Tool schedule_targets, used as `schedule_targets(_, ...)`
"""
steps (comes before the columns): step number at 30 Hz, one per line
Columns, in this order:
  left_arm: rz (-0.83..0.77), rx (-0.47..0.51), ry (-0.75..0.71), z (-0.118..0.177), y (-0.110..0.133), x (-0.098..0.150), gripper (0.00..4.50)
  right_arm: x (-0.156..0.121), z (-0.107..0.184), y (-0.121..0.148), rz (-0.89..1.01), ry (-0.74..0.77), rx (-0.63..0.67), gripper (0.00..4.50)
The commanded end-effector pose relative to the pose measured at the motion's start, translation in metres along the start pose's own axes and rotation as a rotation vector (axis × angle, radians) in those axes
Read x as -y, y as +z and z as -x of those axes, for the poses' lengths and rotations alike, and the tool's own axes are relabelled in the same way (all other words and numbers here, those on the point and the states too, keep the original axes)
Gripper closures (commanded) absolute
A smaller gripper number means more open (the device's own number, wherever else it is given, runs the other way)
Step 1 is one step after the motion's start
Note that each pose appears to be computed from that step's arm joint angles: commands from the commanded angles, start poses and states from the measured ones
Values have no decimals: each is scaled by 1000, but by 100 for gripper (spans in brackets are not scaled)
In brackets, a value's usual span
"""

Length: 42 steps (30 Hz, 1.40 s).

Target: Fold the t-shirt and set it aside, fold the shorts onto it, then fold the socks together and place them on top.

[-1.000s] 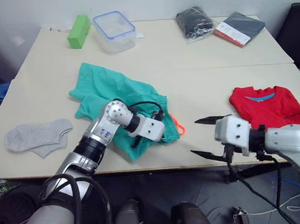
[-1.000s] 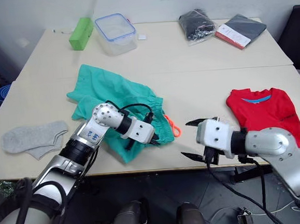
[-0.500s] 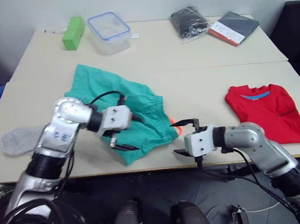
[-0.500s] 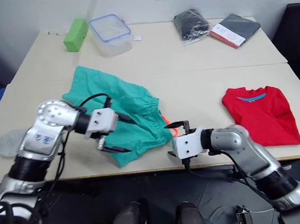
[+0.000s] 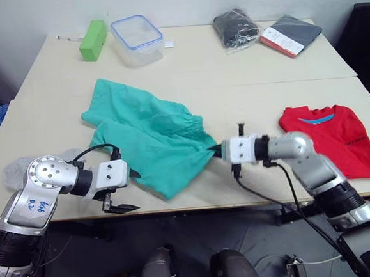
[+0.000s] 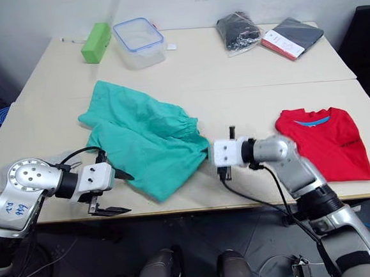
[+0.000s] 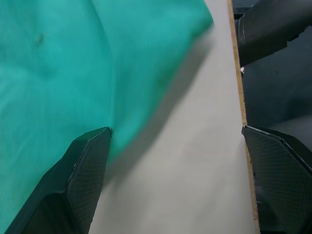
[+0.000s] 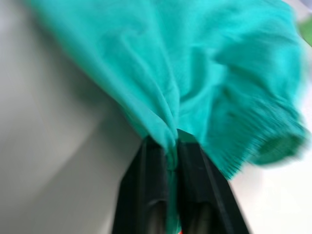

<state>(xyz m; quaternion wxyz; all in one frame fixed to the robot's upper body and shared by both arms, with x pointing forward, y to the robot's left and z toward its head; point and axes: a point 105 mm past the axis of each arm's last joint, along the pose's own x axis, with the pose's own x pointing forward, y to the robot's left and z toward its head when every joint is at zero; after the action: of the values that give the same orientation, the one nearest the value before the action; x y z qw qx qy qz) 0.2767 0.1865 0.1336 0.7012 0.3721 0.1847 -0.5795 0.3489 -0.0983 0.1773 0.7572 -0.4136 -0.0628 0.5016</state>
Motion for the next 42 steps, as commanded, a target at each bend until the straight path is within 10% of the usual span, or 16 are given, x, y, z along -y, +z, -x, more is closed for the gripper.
schedule_targets(1,-12,6,52,3,0,-5,0,39,19,5,-140,-137,2,447)
schedule_targets(13,-55,127,292,-19,19,-72,0,50,27,-14,-382,-241,-105,447)
schedule_targets(21,-117,146,206,-40,29,-75,0,46,25,-9,-395,-239,-89,447)
schedule_targets(36,-65,224,127,-22,46,-109,432,25,32,-7,-424,-219,-85,450)
schedule_targets(42,74,328,-127,24,61,-92,444,10,33,9,-430,-138,-33,450)
